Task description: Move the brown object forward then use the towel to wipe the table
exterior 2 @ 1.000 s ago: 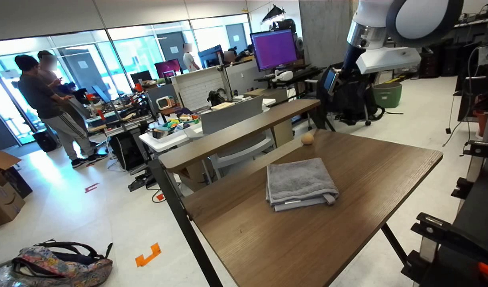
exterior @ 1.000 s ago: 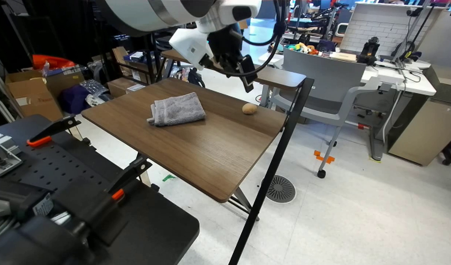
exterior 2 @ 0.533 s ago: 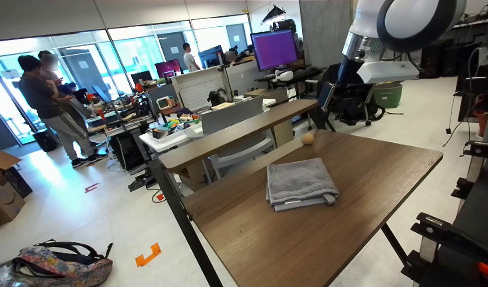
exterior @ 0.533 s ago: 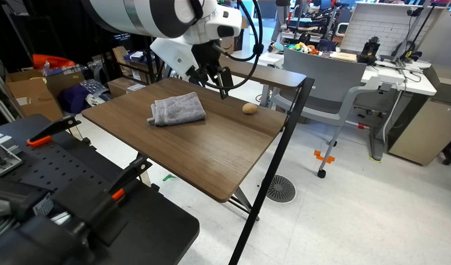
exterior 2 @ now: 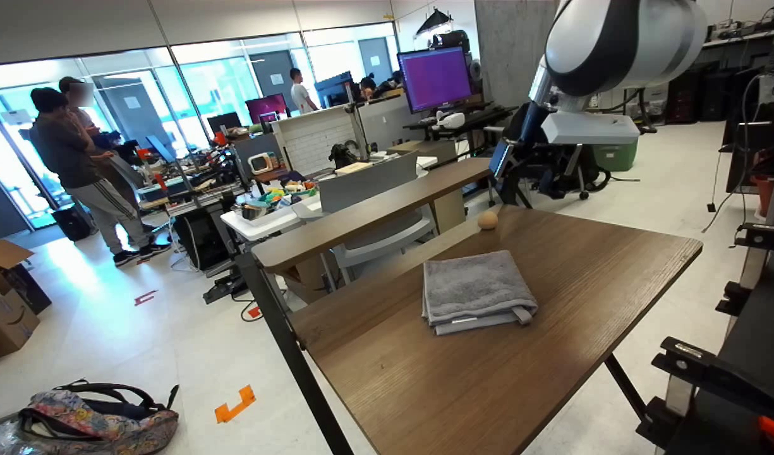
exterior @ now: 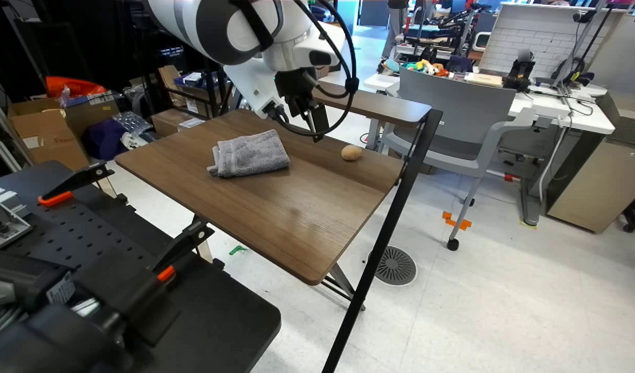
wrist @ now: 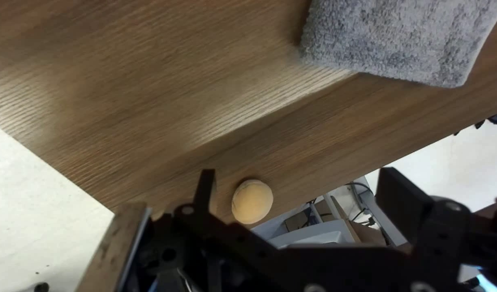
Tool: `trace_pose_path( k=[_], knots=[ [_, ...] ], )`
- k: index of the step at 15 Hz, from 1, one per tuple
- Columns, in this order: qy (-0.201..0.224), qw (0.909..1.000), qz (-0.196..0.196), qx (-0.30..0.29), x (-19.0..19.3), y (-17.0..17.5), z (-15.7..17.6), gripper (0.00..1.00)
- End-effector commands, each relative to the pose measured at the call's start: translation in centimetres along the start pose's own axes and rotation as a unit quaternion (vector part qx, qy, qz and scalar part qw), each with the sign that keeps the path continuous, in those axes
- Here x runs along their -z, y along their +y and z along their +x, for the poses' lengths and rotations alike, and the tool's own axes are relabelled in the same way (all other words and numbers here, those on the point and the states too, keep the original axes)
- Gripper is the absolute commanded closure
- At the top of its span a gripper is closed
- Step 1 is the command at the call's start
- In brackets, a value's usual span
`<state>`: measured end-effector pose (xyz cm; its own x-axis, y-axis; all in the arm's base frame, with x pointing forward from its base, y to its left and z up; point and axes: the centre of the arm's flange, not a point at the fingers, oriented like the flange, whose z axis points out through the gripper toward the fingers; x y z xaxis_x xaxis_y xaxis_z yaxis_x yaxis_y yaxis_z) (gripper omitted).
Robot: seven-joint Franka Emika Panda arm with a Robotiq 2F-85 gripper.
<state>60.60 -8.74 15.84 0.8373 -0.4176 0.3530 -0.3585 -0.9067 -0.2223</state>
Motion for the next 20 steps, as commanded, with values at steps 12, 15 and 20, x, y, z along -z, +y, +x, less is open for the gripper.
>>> trace_pose_path(
  k=[12,15,20],
  knots=[
    [0.141,0.9896,-0.025,0.005,-15.6,-2.4,11.4,0.0],
    [0.14,0.9899,-0.026,0.0,-17.5,-2.4,11.4,0.0],
    [0.128,0.9914,-0.029,-0.007,-18.9,-2.8,10.2,0.0]
  ],
)
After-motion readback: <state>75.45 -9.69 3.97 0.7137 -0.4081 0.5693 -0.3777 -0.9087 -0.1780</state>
